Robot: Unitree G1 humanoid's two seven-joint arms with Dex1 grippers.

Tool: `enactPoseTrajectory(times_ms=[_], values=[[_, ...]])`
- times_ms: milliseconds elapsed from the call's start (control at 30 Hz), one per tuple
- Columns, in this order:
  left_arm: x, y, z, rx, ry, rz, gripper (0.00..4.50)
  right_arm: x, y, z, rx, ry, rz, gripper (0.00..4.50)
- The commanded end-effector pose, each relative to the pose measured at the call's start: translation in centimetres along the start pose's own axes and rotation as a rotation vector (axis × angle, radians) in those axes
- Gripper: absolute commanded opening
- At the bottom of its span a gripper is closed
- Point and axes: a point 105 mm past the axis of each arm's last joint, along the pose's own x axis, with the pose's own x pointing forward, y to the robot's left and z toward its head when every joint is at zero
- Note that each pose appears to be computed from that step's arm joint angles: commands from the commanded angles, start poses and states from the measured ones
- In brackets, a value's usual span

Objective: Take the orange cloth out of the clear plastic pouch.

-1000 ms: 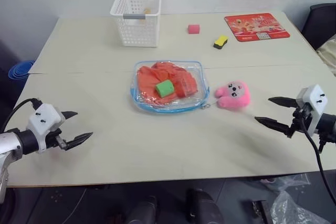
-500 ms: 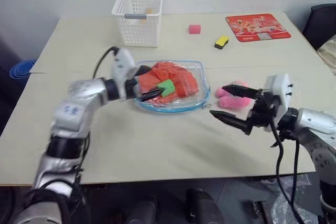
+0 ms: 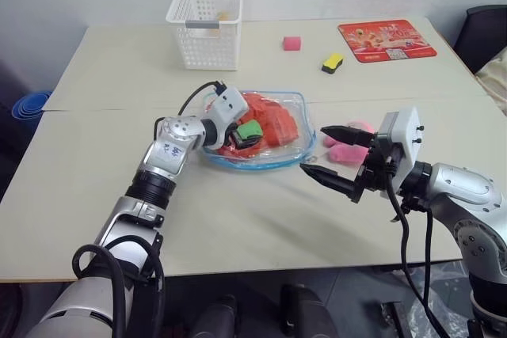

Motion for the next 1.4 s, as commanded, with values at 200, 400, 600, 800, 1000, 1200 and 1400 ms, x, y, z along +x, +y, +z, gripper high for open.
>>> enactPoseTrajectory(times_ms=[200, 400, 600, 800, 1000, 1200, 1400], values=[[-0.3, 0.4, 1.7, 0.03, -0.043, 0.015, 1.68, -0.3, -0.7, 1.1, -0.068, -0.024, -0.031, 4.5], [-5.7, 5.8, 1.3, -0.15, -0.08, 0.313, 1.48, 0.4, -0.2, 0.6, -0.075, -0.011, -0.007, 4.5], [-17.5, 12.1, -6.5, -0.314, 0.082, 0.839, 1.48, 1.2, 0.6, 0.5, -0.068, -0.029, 0.046, 4.5], [-24.3, 11.5, -13.5, -0.422, 0.307, 1.034, 1.48, 1.9, 1.8, 0.3, -0.071, -0.024, 0.15, 4.5], [-25.3, 8.5, -16.7, -0.492, 0.421, 1.031, 2.66, 2.4, 1.2, 0.4, -0.071, -0.025, 0.17, 4.5], [-26.4, 7.4, -17.2, -0.524, 0.436, 1.061, 4.46, 2.7, 1.0, 0.3, -0.073, -0.015, 0.185, 4.5], [-28.3, 9.5, -10.9, -0.475, 0.217, 1.041, 4.49, 1.9, 0.3, 0.0, -0.074, 0.01, 0.152, 4.5]])
